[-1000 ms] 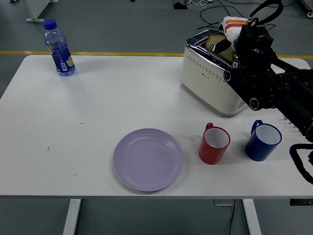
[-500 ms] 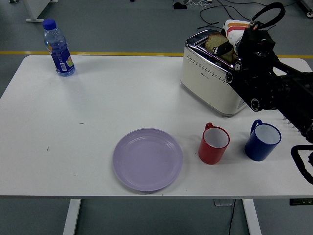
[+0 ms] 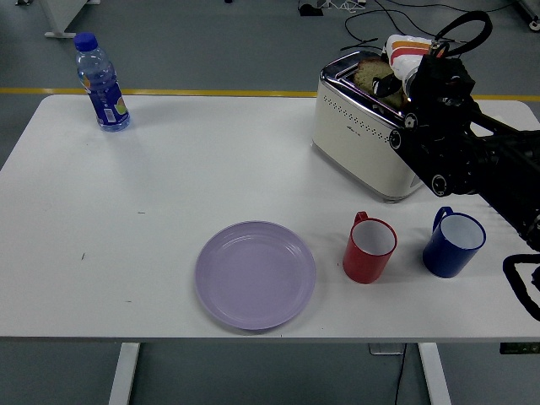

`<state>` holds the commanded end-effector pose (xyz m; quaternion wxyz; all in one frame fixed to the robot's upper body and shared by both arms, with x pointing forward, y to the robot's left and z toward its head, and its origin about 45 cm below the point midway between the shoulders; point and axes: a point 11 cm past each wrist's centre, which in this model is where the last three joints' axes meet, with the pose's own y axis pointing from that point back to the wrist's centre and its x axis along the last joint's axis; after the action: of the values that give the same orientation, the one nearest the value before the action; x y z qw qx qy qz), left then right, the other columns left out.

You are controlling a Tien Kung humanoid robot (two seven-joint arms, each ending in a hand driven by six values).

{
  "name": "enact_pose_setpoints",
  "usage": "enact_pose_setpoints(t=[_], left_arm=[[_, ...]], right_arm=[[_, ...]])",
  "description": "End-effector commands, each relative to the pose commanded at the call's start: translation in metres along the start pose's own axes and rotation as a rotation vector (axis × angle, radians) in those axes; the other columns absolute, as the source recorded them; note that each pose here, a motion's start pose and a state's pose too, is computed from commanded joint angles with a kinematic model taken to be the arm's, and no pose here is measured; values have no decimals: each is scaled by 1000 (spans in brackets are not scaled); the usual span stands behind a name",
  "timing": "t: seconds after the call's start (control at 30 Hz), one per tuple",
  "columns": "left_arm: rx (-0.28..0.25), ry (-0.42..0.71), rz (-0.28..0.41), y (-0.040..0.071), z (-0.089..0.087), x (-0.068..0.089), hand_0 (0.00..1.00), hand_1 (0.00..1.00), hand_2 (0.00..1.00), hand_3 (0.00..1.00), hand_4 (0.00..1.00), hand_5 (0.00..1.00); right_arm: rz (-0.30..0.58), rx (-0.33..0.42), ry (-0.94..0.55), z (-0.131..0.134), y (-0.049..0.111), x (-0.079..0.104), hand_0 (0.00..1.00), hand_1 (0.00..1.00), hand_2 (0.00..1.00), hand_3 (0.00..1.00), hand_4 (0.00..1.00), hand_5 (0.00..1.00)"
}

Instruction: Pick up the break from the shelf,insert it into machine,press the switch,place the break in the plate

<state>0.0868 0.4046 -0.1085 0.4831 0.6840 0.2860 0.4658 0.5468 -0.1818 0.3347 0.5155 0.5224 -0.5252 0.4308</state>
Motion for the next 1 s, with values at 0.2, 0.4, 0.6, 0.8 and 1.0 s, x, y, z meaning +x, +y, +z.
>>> enact_pose_setpoints(t=[0.2, 0.4, 0.6, 0.8, 1.0], left_arm=[[2, -3, 0, 0, -1, 0, 655, 596, 592, 597, 332, 927], [3, -5, 1, 0, -2, 0, 654, 594, 593, 597, 332, 926], [6, -6, 1, -1, -3, 0, 655, 596, 593, 596, 331, 926], [5, -2, 1, -1, -4, 1, 655, 596, 593, 596, 332, 928], [7, 4, 1, -1, -5, 1, 653, 596, 594, 596, 332, 929]], right_arm=[[4, 11, 1, -1, 1, -2, 269, 356, 420, 530, 458, 3], [35, 43, -16, -12, 3, 9, 285, 349, 410, 521, 442, 2], [56, 74, -38, -24, 7, 17, 285, 349, 411, 520, 433, 2], [133, 80, -56, -22, 12, 41, 277, 335, 399, 512, 424, 2], [231, 86, -67, -12, 19, 80, 274, 332, 393, 507, 422, 2]])
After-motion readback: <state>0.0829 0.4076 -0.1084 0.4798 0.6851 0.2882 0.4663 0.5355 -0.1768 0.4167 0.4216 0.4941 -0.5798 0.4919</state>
